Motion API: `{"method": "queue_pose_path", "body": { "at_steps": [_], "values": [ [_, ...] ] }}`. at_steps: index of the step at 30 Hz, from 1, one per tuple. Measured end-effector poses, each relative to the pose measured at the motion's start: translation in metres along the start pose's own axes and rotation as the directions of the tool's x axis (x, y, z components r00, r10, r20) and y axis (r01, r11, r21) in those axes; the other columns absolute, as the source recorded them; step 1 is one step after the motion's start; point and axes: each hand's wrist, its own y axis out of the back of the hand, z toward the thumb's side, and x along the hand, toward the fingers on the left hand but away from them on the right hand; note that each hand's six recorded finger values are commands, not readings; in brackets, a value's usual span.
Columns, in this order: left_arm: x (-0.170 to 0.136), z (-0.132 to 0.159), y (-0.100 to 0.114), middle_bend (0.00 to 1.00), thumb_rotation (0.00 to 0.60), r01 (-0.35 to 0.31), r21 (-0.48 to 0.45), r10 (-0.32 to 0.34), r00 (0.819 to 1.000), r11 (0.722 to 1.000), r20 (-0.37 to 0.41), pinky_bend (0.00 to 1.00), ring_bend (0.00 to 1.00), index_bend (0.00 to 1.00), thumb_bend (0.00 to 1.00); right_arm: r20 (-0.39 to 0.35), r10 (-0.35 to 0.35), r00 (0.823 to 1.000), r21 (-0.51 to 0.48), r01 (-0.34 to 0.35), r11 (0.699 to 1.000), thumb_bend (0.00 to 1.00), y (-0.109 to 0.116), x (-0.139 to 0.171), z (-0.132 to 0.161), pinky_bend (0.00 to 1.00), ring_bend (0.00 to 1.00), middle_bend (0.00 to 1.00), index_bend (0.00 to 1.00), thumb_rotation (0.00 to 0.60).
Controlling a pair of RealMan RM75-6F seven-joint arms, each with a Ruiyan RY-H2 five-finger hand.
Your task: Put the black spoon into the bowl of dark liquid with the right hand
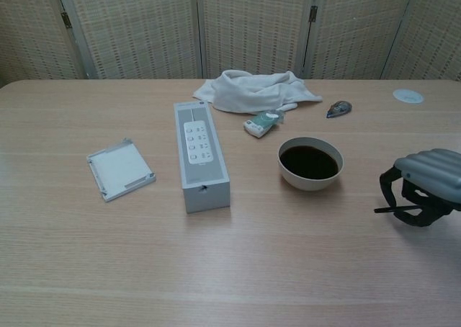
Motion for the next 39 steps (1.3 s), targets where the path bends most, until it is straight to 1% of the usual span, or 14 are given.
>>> {"method": "queue_pose_path", "body": {
  "at_steps": [5,8,11,14,17,22,26,28,30,31,35,39],
  "values": [
    [0.001,0.004,0.001,0.07,0.600,-0.001,0.002,0.001,1.000,1.000,0.011,0.16,0.09,0.15,0.17,-0.005,-0.063,0.998,-0.040,0.063,0.997,0.45,0.022,0.011,-0.012,1.00,1.00,0.95,0.67,0.600],
    [0.002,0.007,0.002,0.07,0.600,-0.002,0.004,0.002,1.000,1.000,0.018,0.16,0.09,0.15,0.17,-0.011,-0.092,0.996,-0.081,0.091,0.993,0.45,0.032,0.016,-0.014,1.00,1.00,0.95,0.69,0.600],
    [0.003,0.010,0.002,0.07,0.600,-0.003,0.005,0.003,1.000,1.000,0.024,0.16,0.09,0.15,0.17,-0.017,-0.119,0.993,-0.150,0.115,0.982,0.45,0.041,0.018,-0.014,1.00,1.00,0.95,0.69,0.600],
    [0.003,0.013,0.003,0.07,0.600,-0.005,0.007,0.004,1.000,1.000,0.029,0.16,0.09,0.15,0.17,-0.023,-0.145,0.989,-0.235,0.135,0.963,0.45,0.051,0.018,-0.013,1.00,1.00,0.95,0.69,0.600],
    [0.003,0.014,0.005,0.07,0.600,-0.007,0.008,0.007,1.000,1.000,0.030,0.16,0.09,0.15,0.17,-0.028,-0.171,0.985,-0.327,0.153,0.933,0.45,0.062,0.015,-0.010,1.00,1.00,0.95,0.69,0.600],
    [0.001,0.014,0.009,0.07,0.600,-0.013,0.013,0.013,1.000,1.000,0.025,0.16,0.09,0.15,0.17,-0.048,-0.208,0.977,-0.473,0.161,0.866,0.46,0.082,-0.001,0.002,1.00,1.00,0.95,0.70,0.600],
    [-0.001,0.015,0.011,0.07,0.600,-0.016,0.016,0.015,1.000,1.000,0.023,0.16,0.09,0.15,0.17,-0.068,-0.213,0.975,-0.573,0.137,0.808,0.46,0.092,-0.016,0.014,1.00,1.00,0.95,0.70,0.600],
    [-0.001,0.015,0.011,0.07,0.600,-0.015,0.015,0.015,1.000,1.000,0.022,0.16,0.09,0.15,0.17,-0.081,-0.210,0.974,-0.627,0.114,0.770,0.46,0.096,-0.025,0.022,1.00,1.00,0.95,0.70,0.600],
    [-0.002,0.015,0.012,0.07,0.600,-0.014,0.016,0.013,1.000,1.000,0.020,0.16,0.09,0.15,0.17,-0.096,-0.206,0.974,-0.670,0.089,0.737,0.46,0.099,-0.037,0.032,1.00,1.00,0.95,0.70,0.600],
    [-0.002,0.015,0.012,0.07,0.600,-0.013,0.018,0.013,1.000,1.000,0.018,0.16,0.09,0.15,0.17,-0.100,-0.205,0.974,-0.682,0.083,0.727,0.46,0.099,-0.043,0.035,1.00,1.00,0.95,0.71,0.600],
    [-0.001,0.013,0.012,0.07,0.600,-0.008,0.022,0.008,1.000,1.000,0.013,0.16,0.09,0.15,0.17,-0.090,-0.204,0.975,-0.719,0.078,0.691,0.46,0.095,-0.061,0.045,1.00,1.00,0.95,0.71,0.600],
    [0.001,0.014,0.015,0.07,0.600,-0.012,0.023,0.012,1.000,1.000,0.017,0.16,0.09,0.15,0.17,-0.089,-0.186,0.978,-0.750,0.056,0.658,0.46,0.087,-0.079,0.057,1.00,1.00,0.95,0.71,0.600]
  ]
}}
